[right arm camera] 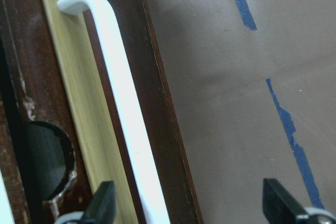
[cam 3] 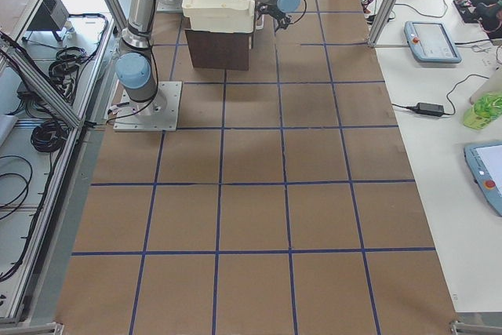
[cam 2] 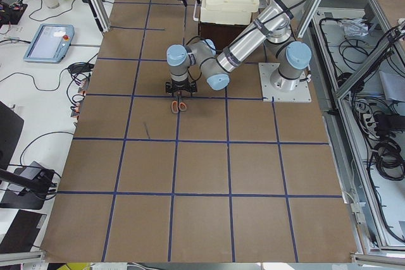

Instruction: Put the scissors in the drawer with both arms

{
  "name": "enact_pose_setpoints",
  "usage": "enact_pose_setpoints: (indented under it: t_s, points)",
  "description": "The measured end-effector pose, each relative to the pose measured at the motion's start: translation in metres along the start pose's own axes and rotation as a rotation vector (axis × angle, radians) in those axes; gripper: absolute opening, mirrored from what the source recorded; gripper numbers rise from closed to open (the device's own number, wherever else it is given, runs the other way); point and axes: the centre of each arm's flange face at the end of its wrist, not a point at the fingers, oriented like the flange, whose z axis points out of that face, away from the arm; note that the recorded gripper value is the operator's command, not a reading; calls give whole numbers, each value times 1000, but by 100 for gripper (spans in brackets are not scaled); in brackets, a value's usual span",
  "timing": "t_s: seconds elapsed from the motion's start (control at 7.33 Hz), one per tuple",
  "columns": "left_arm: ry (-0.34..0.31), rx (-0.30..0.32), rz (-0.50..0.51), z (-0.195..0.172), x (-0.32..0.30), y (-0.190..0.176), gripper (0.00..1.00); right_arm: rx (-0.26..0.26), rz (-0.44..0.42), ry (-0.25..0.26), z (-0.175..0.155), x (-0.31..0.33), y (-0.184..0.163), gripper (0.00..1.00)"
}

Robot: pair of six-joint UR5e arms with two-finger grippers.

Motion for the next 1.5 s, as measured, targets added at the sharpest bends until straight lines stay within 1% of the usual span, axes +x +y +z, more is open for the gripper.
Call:
enact_pose_setpoints:
  t_s: [0.41,0.55,0.68,0.82,1.09,1.23,1.36,1.5]
  points:
    - [-36,-2,-6,12,-7,2,98,-2,-13,-3,7,1,2,100]
    - [-41,5,-9,16,-8,1,95,0,-17,0,7,1,2,100]
    - [-46,19,-11,19,-8,0,89,4,-21,7,7,2,1,100]
    - [-49,30,-15,21,-9,-1,81,6,-24,13,6,2,1,100]
    - [-50,31,-20,22,-11,0,69,8,-29,30,5,4,0,100]
    - [-51,30,-20,22,-11,0,54,11,-32,42,3,5,0,100]
    - [-50,30,-21,22,-11,0,34,14,-34,50,0,6,-1,100]
    - [-50,29,-20,22,-12,0,28,17,-35,57,-1,8,-2,100]
